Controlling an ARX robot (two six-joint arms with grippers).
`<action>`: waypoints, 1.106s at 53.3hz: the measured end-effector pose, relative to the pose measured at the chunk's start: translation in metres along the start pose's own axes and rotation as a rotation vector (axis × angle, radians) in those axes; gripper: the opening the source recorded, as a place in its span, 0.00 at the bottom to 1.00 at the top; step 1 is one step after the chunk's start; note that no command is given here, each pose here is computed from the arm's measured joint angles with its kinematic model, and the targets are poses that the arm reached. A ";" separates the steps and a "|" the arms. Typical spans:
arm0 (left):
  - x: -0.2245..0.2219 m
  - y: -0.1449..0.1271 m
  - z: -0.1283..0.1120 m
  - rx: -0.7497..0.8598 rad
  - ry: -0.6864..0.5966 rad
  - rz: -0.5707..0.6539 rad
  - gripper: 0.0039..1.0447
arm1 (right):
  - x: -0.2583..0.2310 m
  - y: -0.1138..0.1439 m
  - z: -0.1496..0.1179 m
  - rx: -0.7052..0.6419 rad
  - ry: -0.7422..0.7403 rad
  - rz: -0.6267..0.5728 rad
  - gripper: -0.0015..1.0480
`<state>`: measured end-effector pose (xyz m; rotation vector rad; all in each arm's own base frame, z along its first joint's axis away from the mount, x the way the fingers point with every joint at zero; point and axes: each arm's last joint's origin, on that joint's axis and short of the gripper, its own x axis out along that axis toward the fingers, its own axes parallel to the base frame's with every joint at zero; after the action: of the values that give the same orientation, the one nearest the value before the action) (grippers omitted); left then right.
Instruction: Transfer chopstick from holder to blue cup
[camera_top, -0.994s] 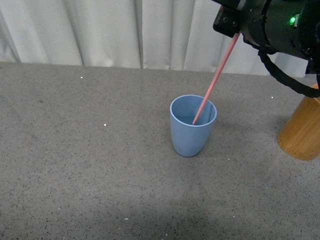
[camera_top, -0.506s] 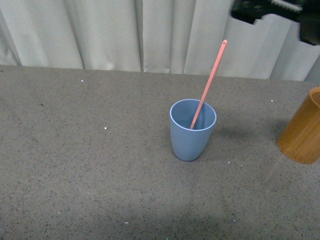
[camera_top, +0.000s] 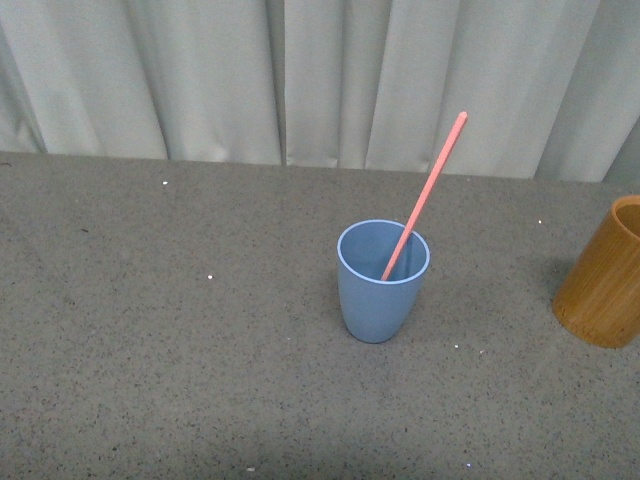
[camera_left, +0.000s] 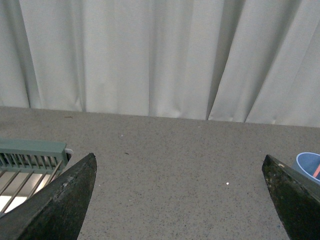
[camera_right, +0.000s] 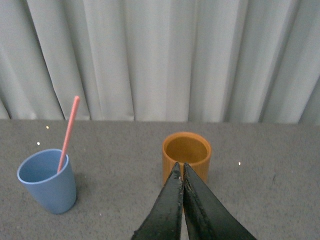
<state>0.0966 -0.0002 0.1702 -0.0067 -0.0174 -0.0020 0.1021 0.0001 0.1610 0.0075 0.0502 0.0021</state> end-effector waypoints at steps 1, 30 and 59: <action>0.000 0.000 0.000 0.000 0.000 0.000 0.94 | -0.001 0.000 0.001 -0.001 -0.010 0.000 0.01; 0.000 0.000 0.000 0.000 0.000 0.000 0.94 | -0.005 0.000 0.003 -0.005 -0.051 0.000 0.01; 0.000 0.000 0.000 0.000 0.000 0.000 0.94 | -0.005 0.000 0.003 -0.005 -0.051 0.000 0.82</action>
<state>0.0966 -0.0002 0.1702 -0.0067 -0.0174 -0.0020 0.0977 0.0001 0.1647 0.0021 -0.0010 0.0019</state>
